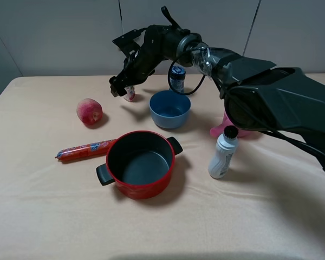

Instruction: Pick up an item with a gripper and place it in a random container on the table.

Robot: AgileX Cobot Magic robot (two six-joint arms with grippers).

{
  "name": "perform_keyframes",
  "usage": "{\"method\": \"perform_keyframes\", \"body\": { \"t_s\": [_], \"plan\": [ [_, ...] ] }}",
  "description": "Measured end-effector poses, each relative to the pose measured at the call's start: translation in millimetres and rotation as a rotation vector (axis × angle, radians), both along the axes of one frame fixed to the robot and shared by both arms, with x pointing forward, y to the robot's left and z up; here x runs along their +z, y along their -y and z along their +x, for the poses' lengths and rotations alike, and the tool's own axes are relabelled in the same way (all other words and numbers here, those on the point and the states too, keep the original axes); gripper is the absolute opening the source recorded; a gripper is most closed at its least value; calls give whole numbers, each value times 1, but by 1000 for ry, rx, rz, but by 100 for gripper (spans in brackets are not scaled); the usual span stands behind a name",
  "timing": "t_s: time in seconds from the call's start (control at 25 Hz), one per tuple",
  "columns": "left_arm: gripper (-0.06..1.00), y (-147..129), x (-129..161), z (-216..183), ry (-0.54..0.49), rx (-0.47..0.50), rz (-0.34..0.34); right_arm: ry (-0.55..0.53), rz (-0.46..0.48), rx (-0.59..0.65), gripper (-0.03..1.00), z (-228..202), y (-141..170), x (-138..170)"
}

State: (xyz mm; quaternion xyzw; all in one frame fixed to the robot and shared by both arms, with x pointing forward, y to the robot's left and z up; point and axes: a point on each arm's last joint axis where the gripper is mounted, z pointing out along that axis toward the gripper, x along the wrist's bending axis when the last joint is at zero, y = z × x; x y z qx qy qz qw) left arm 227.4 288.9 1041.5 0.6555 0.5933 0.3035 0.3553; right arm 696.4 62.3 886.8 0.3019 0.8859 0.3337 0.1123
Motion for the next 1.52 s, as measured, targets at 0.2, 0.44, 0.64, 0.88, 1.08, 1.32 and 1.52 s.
{"method": "perform_keyframes", "body": {
  "t_s": [0.2, 0.44, 0.64, 0.88, 1.08, 1.32, 1.52],
  "plan": [
    [99, 0, 0, 0, 0, 0, 0, 0, -2, -1, 69, 0, 0, -5],
    [99, 0, 0, 0, 0, 0, 0, 0, -1, 1, 69, 0, 0, -5],
    [99, 0, 0, 0, 0, 0, 0, 0, -1, 1, 68, 0, 0, -5],
    [99, 0, 0, 0, 0, 0, 0, 0, -1, 1, 52, 0, 0, -5],
    [99, 0, 0, 0, 0, 0, 0, 1, -1, 1, 32, 0, 0, -5],
    [99, 0, 0, 0, 0, 0, 0, -2, -3, 2, 32, 0, 0, -6],
    [99, 0, 0, 0, 0, 0, 0, -5, -5, 4, 32, 0, 0, -6]
  ]
}}
